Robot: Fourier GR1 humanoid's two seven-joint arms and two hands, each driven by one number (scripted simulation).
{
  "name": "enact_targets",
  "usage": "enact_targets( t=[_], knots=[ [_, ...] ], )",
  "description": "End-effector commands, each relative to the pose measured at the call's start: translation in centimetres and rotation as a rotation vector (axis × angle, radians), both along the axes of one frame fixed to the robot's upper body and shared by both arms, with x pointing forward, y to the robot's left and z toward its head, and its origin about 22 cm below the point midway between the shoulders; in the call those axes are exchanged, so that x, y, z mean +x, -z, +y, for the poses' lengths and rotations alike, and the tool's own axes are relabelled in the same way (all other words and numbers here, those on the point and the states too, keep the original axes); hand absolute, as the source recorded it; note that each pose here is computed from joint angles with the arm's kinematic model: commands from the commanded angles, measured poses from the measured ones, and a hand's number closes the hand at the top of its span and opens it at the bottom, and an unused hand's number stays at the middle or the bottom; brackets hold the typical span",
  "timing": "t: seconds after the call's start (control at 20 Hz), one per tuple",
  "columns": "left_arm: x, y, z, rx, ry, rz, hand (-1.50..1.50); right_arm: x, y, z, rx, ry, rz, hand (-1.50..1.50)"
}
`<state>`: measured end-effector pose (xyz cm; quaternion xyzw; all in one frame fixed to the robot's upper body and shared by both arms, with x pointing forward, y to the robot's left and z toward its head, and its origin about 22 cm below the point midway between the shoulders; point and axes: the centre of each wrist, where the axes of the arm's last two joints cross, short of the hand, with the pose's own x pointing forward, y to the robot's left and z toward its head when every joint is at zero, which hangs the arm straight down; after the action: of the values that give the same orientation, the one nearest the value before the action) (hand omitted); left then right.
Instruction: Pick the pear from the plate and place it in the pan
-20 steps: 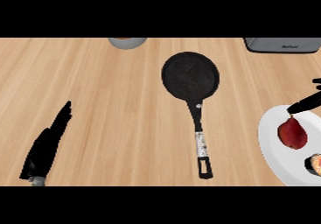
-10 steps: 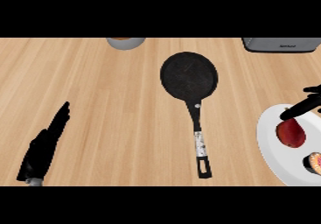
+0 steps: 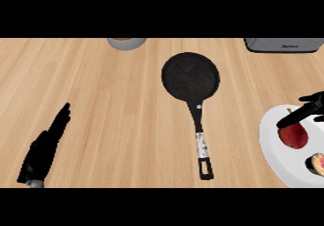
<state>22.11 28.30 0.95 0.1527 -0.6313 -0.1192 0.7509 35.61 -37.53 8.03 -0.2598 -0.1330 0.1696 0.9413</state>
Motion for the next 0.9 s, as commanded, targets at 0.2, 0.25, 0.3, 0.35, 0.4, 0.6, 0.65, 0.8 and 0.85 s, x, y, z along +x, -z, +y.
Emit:
enact_targets(
  t=[0.2, 0.25, 0.3, 0.35, 0.4, 0.6, 0.65, 0.8, 0.85],
  knots=[
    [1.0, -0.2, -0.9, 0.004, -0.009, 0.012, 0.00, -0.3, 0.6, 0.1, -0.047, 0.032, 0.128, -1.50],
    [-1.5, 0.6, -0.4, -0.015, -0.004, 0.000, 0.00, -0.5, 1.2, -0.3, -0.036, 0.028, 0.141, -1.50],
    [-0.3, 1.5, -1.0, -0.004, -0.007, 0.000, 0.00, -0.4, 2.2, 1.9, -0.022, 0.022, 0.138, -1.50],
    [0.6, -0.9, 0.2, 0.005, 0.005, -0.022, 0.00, -0.4, 2.8, 1.2, -0.039, 0.038, 0.130, -1.50],
    [-0.7, -0.4, 0.1, 0.002, 0.015, -0.006, 0.00, -0.5, 3.0, 1.4, -0.013, 0.050, 0.117, -1.50],
    [0.1, 0.5, 0.8, -0.003, -0.018, -0.007, 0.00, -0.9, 4.0, 1.0, -0.037, 0.051, 0.055, 1.50],
    [1.7, -1.1, -0.5, -0.009, -0.006, -0.008, 0.00, 0.2, 2.8, 1.6, -0.022, 0.057, 0.022, 1.50],
    [0.3, -0.2, -0.8, 0.001, 0.005, 0.011, 0.00, -0.6, 4.9, 0.6, 0.000, 0.089, 0.006, 1.50],
    [0.2, 0.9, -0.5, 0.007, -0.008, -0.014, 0.00, -0.4, 5.3, 2.6, 0.001, 0.097, -0.001, 1.50]
  ],
)
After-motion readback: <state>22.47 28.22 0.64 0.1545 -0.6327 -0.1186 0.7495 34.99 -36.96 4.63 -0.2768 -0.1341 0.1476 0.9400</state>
